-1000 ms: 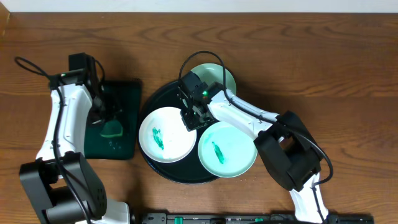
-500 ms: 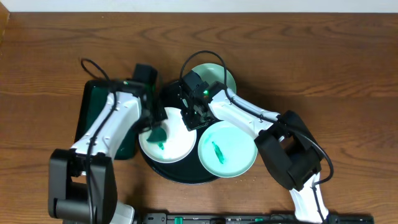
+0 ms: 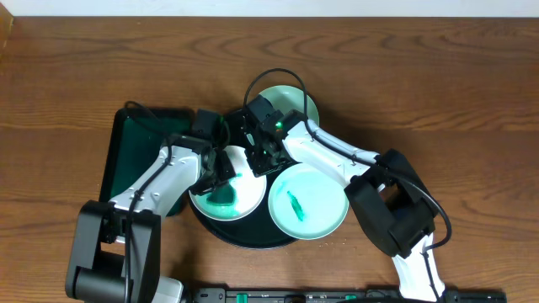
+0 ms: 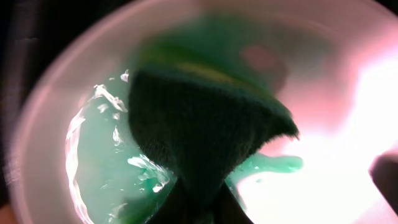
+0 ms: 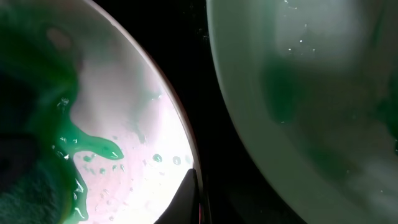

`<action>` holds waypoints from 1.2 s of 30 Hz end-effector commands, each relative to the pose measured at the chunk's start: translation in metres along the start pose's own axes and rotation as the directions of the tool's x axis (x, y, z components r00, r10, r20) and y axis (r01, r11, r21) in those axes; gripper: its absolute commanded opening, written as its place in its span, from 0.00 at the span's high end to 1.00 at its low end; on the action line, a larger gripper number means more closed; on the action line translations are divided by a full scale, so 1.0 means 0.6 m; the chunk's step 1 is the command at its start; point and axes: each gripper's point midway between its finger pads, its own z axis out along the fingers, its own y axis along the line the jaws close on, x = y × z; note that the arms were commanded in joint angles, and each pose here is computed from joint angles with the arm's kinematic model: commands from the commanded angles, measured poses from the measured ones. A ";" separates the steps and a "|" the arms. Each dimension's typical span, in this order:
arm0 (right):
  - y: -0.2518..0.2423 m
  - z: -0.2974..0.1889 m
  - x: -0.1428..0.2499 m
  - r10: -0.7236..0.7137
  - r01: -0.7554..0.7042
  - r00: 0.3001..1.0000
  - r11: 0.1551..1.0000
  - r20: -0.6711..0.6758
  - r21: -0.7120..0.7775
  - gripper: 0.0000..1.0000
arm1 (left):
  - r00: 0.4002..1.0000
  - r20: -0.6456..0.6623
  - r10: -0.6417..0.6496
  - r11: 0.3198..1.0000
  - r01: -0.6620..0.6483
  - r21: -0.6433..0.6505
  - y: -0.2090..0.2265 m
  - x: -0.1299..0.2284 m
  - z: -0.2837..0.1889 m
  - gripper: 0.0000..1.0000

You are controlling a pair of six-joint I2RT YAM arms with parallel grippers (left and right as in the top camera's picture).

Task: Clean dirty plates on tray and stack at the side
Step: 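Scrub the tilted plate with the sponge held in left gripper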

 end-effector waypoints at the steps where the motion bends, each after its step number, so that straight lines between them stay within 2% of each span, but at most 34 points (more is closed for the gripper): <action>1: 0.019 0.010 0.001 -0.001 0.001 1.000 0.999 -0.017 -0.048 0.99 | 0.967 -0.124 0.221 0.932 -0.172 0.319 -0.093 0.061 0.004 0.93; 4: 0.009 0.007 0.006 0.051 -0.053 0.998 0.997 -0.041 -0.054 0.99 | 0.967 -0.093 0.237 0.929 -0.198 0.313 -0.098 0.053 0.005 0.93; 6: 0.006 0.004 0.007 0.069 -0.073 0.996 0.994 -0.054 -0.078 0.99 | 0.977 -0.066 0.203 0.967 -0.189 0.173 -0.058 0.039 0.016 0.93; 7: 0.003 0.003 0.006 0.074 -0.078 0.996 0.994 -0.054 -0.081 0.99 | 0.992 -0.039 0.120 0.993 -0.120 0.000 -0.008 0.027 0.021 0.93; 8: 0.002 0.004 0.006 0.075 -0.079 0.996 0.994 -0.055 -0.080 0.99 | 0.998 -0.009 0.058 0.990 -0.059 -0.125 0.031 0.021 0.019 0.93; 10: 0.003 0.006 0.007 0.073 -0.078 0.996 0.994 -0.057 -0.080 0.99 | 1.000 0.017 -0.001 0.973 0.005 -0.232 0.065 0.021 0.012 0.93; 12: 0.004 0.007 0.009 0.070 -0.075 0.996 0.994 -0.059 -0.079 0.99 | 1.000 -0.021 -0.018 0.980 0.014 -0.200 0.057 0.034 0.014 0.93; 13: 0.004 0.007 0.009 0.071 -0.075 0.996 0.994 -0.059 -0.079 0.99 | 0.995 -0.068 0.067 0.989 -0.075 -0.125 0.035 0.042 0.017 0.93; 14: 0.004 0.007 0.009 0.071 -0.075 0.996 0.994 -0.059 -0.079 0.99 | 0.989 -0.065 0.130 0.976 -0.139 -0.166 0.048 0.038 0.014 0.93; 16: 0.004 0.007 0.009 0.071 -0.075 0.996 0.994 -0.059 -0.078 0.99 | 0.988 0.070 0.135 0.891 -0.090 -0.444 0.128 -0.006 -0.013 0.93; 17: 0.004 0.007 0.009 0.071 -0.075 0.996 0.994 -0.059 -0.079 0.99 | 0.982 0.125 0.142 0.865 -0.062 -0.498 0.141 -0.023 -0.023 0.93; 20: 0.004 0.007 0.009 0.071 -0.075 0.996 0.994 -0.059 -0.078 0.99 | 0.979 0.143 0.145 0.867 -0.056 -0.495 0.138 -0.029 -0.023 0.93; 22: 0.004 0.007 0.009 0.070 -0.075 0.996 0.994 -0.059 -0.078 0.99 | 0.984 0.058 0.166 0.906 -0.130 -0.403 0.112 -0.007 -0.007 0.92; 23: 0.004 0.007 0.009 0.071 -0.075 0.996 0.994 -0.059 -0.079 0.99 | 0.983 0.010 0.186 0.927 -0.171 -0.334 0.094 0.006 0.002 0.93; 25: 0.004 0.007 0.009 0.070 -0.075 0.996 0.994 -0.059 -0.079 0.99 | 0.959 -0.099 0.265 0.960 -0.272 -0.064 0.022 0.046 0.017 0.93; 27: 0.004 0.007 0.009 0.070 -0.075 0.996 0.994 -0.059 -0.079 0.99 | 0.929 -0.136 0.343 0.931 -0.318 0.177 -0.041 0.073 0.012 0.92; 29: 0.004 0.007 0.009 0.070 -0.075 0.996 0.994 -0.059 -0.079 0.99 | 0.909 -0.126 0.398 0.878 -0.338 0.339 -0.085 0.085 0.000 0.93; 30: 0.004 0.007 0.009 0.070 -0.075 0.996 0.994 -0.060 -0.079 0.99 | 0.908 -0.111 0.404 0.865 -0.340 0.370 -0.097 0.082 -0.002 0.93; 32: 0.004 0.007 0.010 0.071 -0.076 0.995 0.994 -0.063 -0.078 0.99 | 0.914 -0.055 0.402 0.874 -0.365 0.320 -0.092 0.059 0.004 0.93; 34: 0.004 0.007 0.010 0.071 -0.076 0.995 0.994 -0.063 -0.078 0.99 | 0.919 0.017 0.394 0.905 -0.391 0.167 -0.062 0.020 0.015 0.93; 35: 0.004 0.007 0.010 0.071 -0.076 0.995 0.994 -0.063 -0.078 0.99 | 0.934 0.090 0.345 0.938 -0.343 -0.039 -0.015 -0.024 0.018 0.93; 36: 0.004 0.007 0.010 0.071 -0.076 0.996 0.994 -0.062 -0.078 0.99 | 0.946 0.152 0.287 0.950 -0.260 -0.176 0.019 -0.051 0.012 0.93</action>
